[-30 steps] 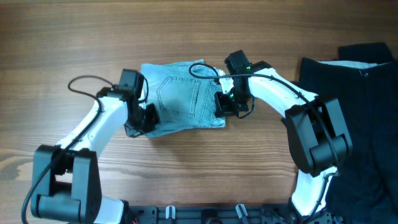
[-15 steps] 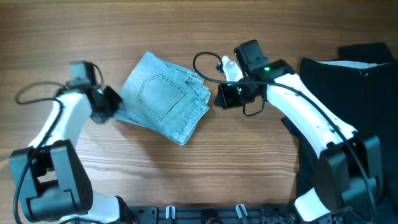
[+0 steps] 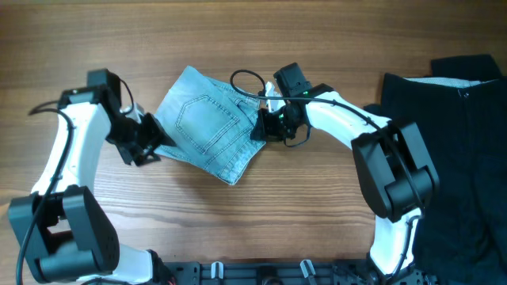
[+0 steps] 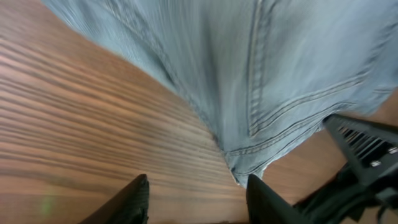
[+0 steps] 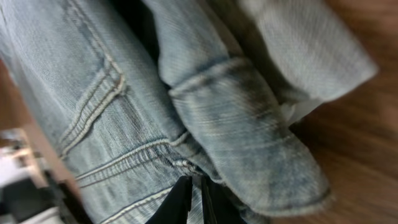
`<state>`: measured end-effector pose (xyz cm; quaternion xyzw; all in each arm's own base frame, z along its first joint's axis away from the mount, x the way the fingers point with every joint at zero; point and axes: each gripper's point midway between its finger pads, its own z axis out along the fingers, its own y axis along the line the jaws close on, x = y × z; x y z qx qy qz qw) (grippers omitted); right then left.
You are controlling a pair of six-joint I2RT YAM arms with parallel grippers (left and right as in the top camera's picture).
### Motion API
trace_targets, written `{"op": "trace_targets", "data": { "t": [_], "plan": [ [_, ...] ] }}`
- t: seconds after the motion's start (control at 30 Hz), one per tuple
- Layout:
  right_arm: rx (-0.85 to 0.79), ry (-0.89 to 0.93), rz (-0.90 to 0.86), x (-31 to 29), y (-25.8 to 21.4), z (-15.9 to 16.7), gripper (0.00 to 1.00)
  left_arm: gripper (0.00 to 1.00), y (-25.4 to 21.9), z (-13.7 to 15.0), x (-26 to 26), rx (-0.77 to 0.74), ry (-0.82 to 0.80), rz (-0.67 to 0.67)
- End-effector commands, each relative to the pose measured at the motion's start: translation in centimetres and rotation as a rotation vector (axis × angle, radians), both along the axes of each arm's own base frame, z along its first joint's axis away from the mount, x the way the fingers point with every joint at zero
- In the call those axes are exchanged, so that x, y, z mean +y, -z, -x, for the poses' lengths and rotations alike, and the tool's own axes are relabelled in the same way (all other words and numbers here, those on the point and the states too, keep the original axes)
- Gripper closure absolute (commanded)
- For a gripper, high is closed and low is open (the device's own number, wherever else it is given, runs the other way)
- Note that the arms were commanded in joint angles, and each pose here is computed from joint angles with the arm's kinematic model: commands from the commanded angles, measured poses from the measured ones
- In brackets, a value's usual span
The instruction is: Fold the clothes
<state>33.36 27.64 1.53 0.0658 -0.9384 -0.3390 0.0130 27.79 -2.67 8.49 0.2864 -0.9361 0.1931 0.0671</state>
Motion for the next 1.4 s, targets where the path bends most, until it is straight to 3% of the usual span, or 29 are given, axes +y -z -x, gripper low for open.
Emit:
{"op": "trace_targets", "data": {
  "t": [0.0,0.13,0.2,0.3,0.53,0.67,0.8,0.93,1.03,1.23,1.37],
  "plan": [
    [0.106,0.043,-0.023,0.6,0.9,0.9,0.88,0.39,2.0,2.2,-1.6,0.068,-0.039,0.062],
    [0.11,0.051,-0.021,0.6,0.9,0.8,0.88,0.23,5.5,2.4,-2.5,0.056,-0.15,0.118],
    [0.11,0.05,-0.022,0.6,0.9,0.9,0.88,0.2,7.3,2.5,-3.0,0.047,-0.229,0.148],
    [0.107,0.048,-0.022,0.6,0.8,0.8,0.88,0.0,9.4,1.6,-2.9,-0.012,-0.344,0.157],
    [0.101,0.046,-0.025,0.7,0.8,0.7,0.87,0.0,11.5,0.1,-3.3,-0.151,-0.402,0.19],
    [0.1,0.047,-0.026,0.7,0.8,0.7,0.87,0.02,12.9,0.2,-4.1,-0.14,-0.377,0.186],
    [0.1,0.047,-0.026,0.7,0.8,0.7,0.87,0.18,12.9,-1.5,-4.4,-0.216,-0.356,0.215],
    [0.1,0.047,-0.026,0.7,0.8,0.7,0.87,0.57,11.3,-4.5,-4.4,-0.353,-0.364,0.254],
    [0.089,0.03,-0.032,0.7,0.7,0.7,0.91,0.82,10.7,-5.2,-4.6,-0.394,-0.342,0.272],
    [-0.169,-0.121,-0.117,0.8,-7.3,-0.1,0.92,0.96,5.3,-7.8,-6.3,-0.513,-0.238,0.419],
    [-0.409,-0.021,0.009,-2.9,-13.7,-2.3,0.89,0.96,-1.9,-11.2,-4.4,-0.678,-0.233,0.448]
  ]
}}
